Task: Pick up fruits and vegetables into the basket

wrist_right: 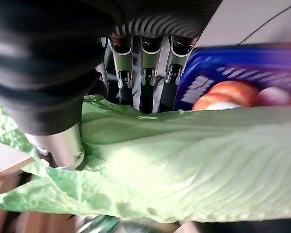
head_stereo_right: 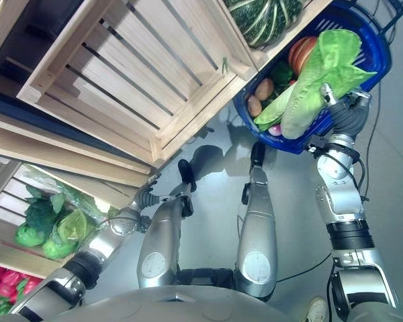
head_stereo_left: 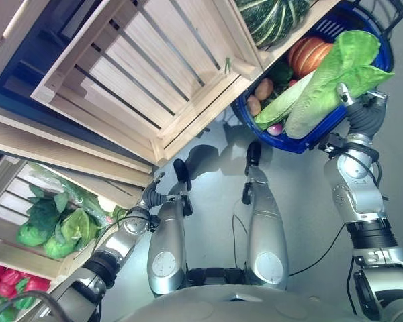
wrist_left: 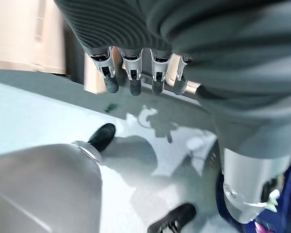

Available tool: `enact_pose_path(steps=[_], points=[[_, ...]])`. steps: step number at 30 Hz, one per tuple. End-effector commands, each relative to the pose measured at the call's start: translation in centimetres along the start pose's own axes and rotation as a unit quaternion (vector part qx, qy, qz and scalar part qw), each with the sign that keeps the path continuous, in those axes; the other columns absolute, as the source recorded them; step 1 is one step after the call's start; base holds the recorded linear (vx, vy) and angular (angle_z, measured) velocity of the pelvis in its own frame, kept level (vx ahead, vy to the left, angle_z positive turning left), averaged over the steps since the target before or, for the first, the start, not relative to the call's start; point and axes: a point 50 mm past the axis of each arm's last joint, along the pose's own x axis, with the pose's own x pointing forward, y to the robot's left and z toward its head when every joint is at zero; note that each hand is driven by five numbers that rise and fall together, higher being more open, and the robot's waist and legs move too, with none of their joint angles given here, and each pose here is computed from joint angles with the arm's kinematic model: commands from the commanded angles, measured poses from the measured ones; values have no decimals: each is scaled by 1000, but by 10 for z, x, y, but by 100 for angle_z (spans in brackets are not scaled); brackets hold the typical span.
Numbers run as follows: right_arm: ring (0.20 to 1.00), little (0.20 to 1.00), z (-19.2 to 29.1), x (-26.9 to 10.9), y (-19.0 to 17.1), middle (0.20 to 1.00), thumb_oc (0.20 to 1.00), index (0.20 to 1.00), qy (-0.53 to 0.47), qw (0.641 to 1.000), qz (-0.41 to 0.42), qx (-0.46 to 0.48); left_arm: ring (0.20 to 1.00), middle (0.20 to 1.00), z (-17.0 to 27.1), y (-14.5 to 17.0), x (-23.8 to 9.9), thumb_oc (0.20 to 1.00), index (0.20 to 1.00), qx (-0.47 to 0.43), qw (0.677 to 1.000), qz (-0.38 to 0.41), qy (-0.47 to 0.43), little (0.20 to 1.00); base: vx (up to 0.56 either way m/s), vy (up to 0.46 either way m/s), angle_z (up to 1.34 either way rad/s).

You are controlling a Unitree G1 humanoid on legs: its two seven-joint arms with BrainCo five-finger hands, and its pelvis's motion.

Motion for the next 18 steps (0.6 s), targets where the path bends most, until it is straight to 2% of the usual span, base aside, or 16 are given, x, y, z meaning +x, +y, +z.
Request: enact_pose_path(steps=[1, 3, 9, 13, 18], points=[[200, 200, 26, 17, -25, 200, 200, 200, -50, 997, -47, 45, 1000, 1000, -28, 6, -18, 1000, 1000, -45, 998, 7, 34, 1000, -19, -65, 4], [200, 200, 20, 32, -43, 200, 200, 200, -29, 995, -88, 32, 1000, 1000, -35, 3, -21, 1000, 1000, -78, 996, -4, 49, 1000, -8, -83, 0], [200, 200, 16, 60, -73, 200, 200, 200, 12, 989, -145, 30, 1000, 1000, -46, 1, -26, 1000, 1000, -130, 989, -17, 69, 1000, 2, -61, 12], [200, 200, 13, 79, -94, 200, 200, 200, 65, 980, -161, 92, 1000, 1000, -54, 0, -31, 1000, 1000, -154, 984, -23, 82, 1000, 60, -79, 12], [200, 200, 11, 90, -101, 200, 200, 200, 116, 973, -180, 85, 1000, 1000, -56, -1, -34, 1000, 1000, -157, 983, -34, 87, 1000, 35, -69, 12]])
